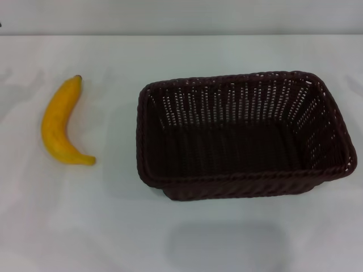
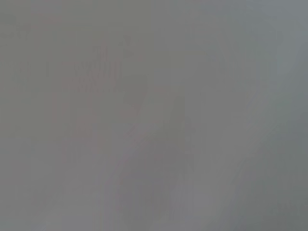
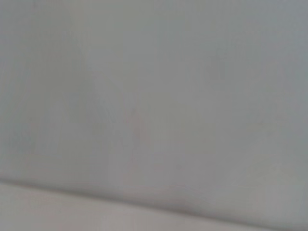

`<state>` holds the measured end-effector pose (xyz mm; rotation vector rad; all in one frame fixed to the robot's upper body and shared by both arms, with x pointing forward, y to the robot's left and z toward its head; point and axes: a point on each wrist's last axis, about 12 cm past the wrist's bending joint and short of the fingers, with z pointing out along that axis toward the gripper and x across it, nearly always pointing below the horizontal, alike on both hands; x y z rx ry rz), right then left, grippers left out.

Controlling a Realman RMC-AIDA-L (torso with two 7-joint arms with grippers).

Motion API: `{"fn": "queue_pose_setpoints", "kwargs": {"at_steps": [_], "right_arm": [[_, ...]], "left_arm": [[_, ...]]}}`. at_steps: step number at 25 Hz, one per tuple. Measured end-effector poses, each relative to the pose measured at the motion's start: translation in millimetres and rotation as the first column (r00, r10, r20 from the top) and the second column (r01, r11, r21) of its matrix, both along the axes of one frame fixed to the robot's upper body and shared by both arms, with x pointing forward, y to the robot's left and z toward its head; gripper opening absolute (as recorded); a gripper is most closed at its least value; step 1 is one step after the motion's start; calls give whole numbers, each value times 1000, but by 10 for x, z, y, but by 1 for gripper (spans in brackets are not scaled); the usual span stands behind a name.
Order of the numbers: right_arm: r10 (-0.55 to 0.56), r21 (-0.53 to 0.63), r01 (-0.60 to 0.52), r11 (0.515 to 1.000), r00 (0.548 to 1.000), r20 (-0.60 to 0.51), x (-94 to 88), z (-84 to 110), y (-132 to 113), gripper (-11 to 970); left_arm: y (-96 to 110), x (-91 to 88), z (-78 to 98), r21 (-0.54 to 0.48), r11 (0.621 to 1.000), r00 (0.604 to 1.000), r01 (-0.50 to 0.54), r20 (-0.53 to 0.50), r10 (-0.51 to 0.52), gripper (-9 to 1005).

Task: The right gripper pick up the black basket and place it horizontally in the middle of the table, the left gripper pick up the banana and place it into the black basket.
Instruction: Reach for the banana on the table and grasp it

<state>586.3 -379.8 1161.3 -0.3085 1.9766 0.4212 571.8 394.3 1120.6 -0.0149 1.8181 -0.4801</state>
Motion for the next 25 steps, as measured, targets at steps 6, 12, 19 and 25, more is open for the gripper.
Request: {"fn": "queue_pose_setpoints", "kwargs": {"at_steps": [6,12,19,25], "right_arm": [[-71,19,69,997,988,139,-66,-379,-96,656],[-124,-30,130,991,982,144,-72,-616,-106,653],[-134,-14,140,990,968,211,-73,-720,-37,653],[-163,39,158,987,955,248,-176,-769,-78,653]], "left_arm": [[-46,141,338,43,996,961,76,-270,-62,836],[-180,354,638,87,984,852,156,-515,-89,835],[-354,429,751,148,964,724,222,-687,-62,834],[-528,483,636,223,939,610,263,-792,17,832]]}}
